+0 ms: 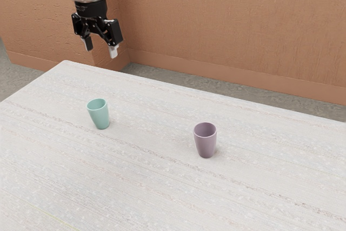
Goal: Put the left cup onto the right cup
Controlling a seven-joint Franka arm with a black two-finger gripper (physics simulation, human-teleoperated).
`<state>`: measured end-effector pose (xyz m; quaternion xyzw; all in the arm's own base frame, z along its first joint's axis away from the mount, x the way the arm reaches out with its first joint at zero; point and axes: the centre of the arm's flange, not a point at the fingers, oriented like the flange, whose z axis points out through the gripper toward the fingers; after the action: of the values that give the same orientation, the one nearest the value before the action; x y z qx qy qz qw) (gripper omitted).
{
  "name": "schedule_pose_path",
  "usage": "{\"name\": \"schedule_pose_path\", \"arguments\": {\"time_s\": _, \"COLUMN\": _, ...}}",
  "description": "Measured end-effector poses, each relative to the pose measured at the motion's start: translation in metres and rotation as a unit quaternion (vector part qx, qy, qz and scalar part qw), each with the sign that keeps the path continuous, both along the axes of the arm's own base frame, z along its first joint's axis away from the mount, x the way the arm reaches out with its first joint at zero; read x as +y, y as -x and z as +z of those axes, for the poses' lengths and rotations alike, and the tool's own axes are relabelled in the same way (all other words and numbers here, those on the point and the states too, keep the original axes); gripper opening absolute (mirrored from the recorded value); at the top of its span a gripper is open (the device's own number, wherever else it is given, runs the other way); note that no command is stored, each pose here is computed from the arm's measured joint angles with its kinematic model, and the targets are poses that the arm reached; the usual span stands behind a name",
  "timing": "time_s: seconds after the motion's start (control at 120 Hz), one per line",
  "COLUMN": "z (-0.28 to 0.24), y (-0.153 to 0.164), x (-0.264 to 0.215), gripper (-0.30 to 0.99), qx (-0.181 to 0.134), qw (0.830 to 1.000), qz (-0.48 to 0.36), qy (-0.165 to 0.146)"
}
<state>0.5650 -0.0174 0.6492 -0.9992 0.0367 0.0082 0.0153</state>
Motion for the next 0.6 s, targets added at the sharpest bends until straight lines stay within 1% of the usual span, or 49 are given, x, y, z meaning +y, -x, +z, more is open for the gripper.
{"name": "schedule_pose_path", "arguments": {"time_s": 0.342, "z": 0.001, "y": 0.002, "x": 0.002, "gripper": 0.69, "qx": 0.001, "qw": 1.000, "qz": 0.000, "qy": 0.000}}
{"name": "schedule_pose_path", "arguments": {"time_s": 0.6, "z": -0.013, "y": 0.000, "x": 0.027, "gripper": 0.69, "qx": 0.014, "qw": 1.000, "qz": 0.022, "qy": -0.003}}
